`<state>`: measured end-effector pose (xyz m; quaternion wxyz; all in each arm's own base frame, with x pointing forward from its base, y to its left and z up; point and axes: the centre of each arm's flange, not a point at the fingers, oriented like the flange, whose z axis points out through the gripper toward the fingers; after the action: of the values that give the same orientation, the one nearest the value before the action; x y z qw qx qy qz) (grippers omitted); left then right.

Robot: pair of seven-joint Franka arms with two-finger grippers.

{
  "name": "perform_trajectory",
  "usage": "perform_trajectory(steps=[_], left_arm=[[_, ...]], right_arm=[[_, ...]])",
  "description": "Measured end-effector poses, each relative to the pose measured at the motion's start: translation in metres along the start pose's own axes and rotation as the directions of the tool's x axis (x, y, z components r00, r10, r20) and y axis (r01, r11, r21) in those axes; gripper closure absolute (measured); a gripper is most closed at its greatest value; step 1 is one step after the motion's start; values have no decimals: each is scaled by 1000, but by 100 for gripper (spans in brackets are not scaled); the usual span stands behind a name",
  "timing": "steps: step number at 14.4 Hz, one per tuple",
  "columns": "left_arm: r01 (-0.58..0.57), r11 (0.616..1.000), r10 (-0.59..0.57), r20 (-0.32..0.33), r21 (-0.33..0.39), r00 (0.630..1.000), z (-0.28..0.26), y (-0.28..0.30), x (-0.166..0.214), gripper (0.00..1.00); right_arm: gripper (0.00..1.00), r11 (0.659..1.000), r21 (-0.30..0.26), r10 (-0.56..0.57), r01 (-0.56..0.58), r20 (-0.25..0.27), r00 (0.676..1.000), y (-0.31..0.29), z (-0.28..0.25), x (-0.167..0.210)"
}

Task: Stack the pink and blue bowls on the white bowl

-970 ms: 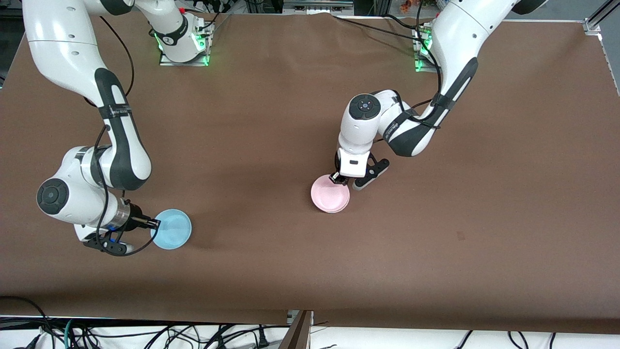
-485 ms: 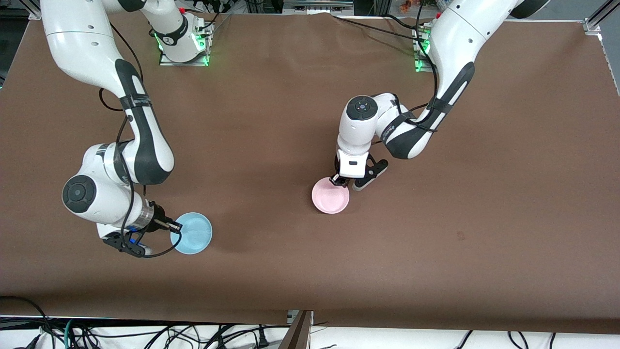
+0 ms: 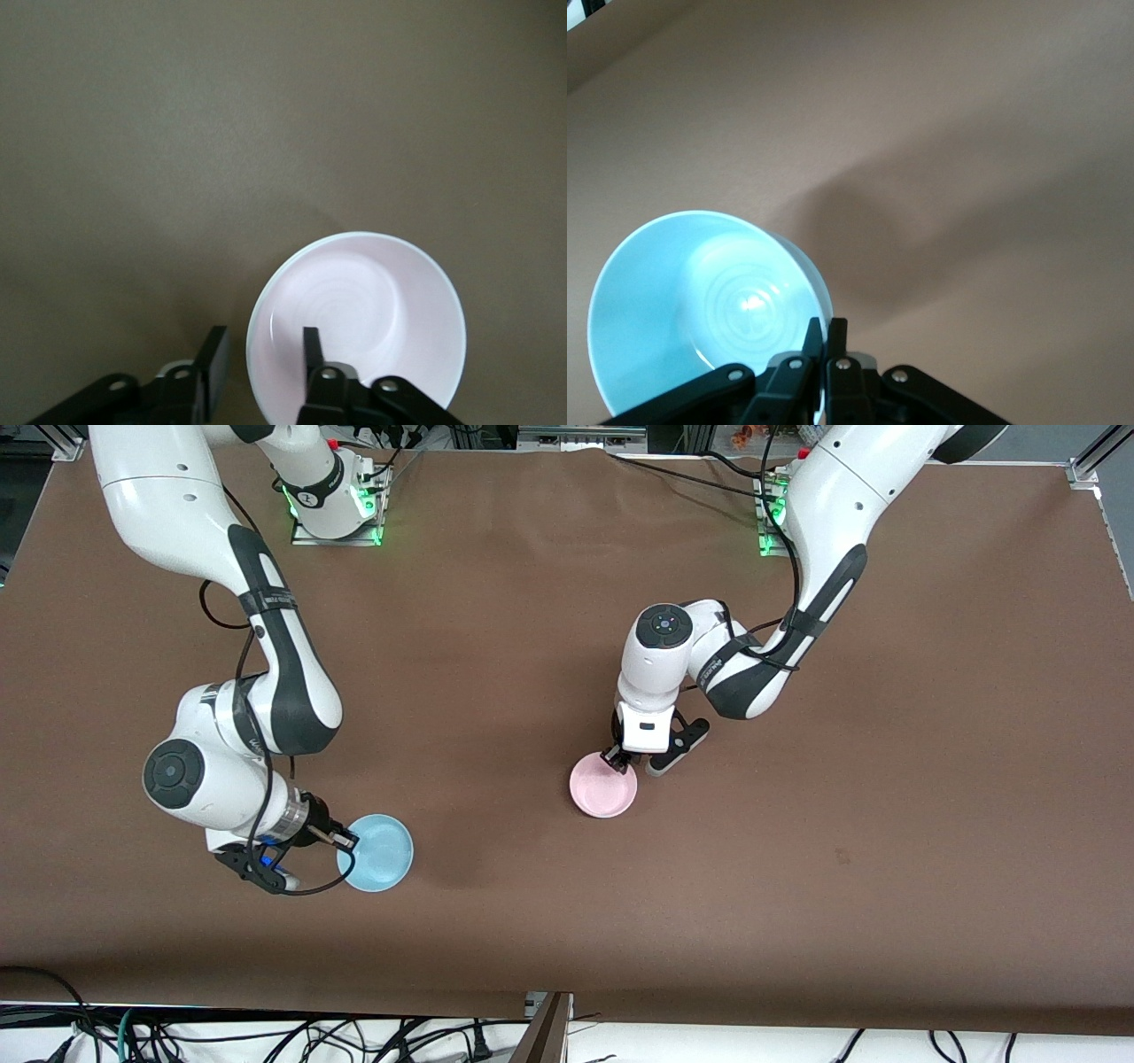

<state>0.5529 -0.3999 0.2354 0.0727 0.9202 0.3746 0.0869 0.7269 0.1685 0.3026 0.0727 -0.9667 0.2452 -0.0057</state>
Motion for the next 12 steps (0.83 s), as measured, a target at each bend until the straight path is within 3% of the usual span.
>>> perform_trajectory(steps=[1,4,8,10,12], left_arm=[[7,1000,-7,-5,-10,1000,-4,3,6,50],[42,997,-44,-39,-66,998,-36,16,35,49],[74,989,-89,-111,-129,990,-101,21,86,49],[76,990,-89,-111,-120,990,-127,16,110,48],[57,997,-62,-76,-58,995,-158,10,143,47]], right_arm=[[97,1000,9,26,-26,3,1000,-7,-1,-5],[97,992,42,122,-123,16,992,-35,-5,-25],[97,959,102,264,-264,11,964,-96,5,-80],[97,932,141,335,-335,19,942,-134,22,-121],[97,897,185,402,-401,38,915,-175,41,-165]])
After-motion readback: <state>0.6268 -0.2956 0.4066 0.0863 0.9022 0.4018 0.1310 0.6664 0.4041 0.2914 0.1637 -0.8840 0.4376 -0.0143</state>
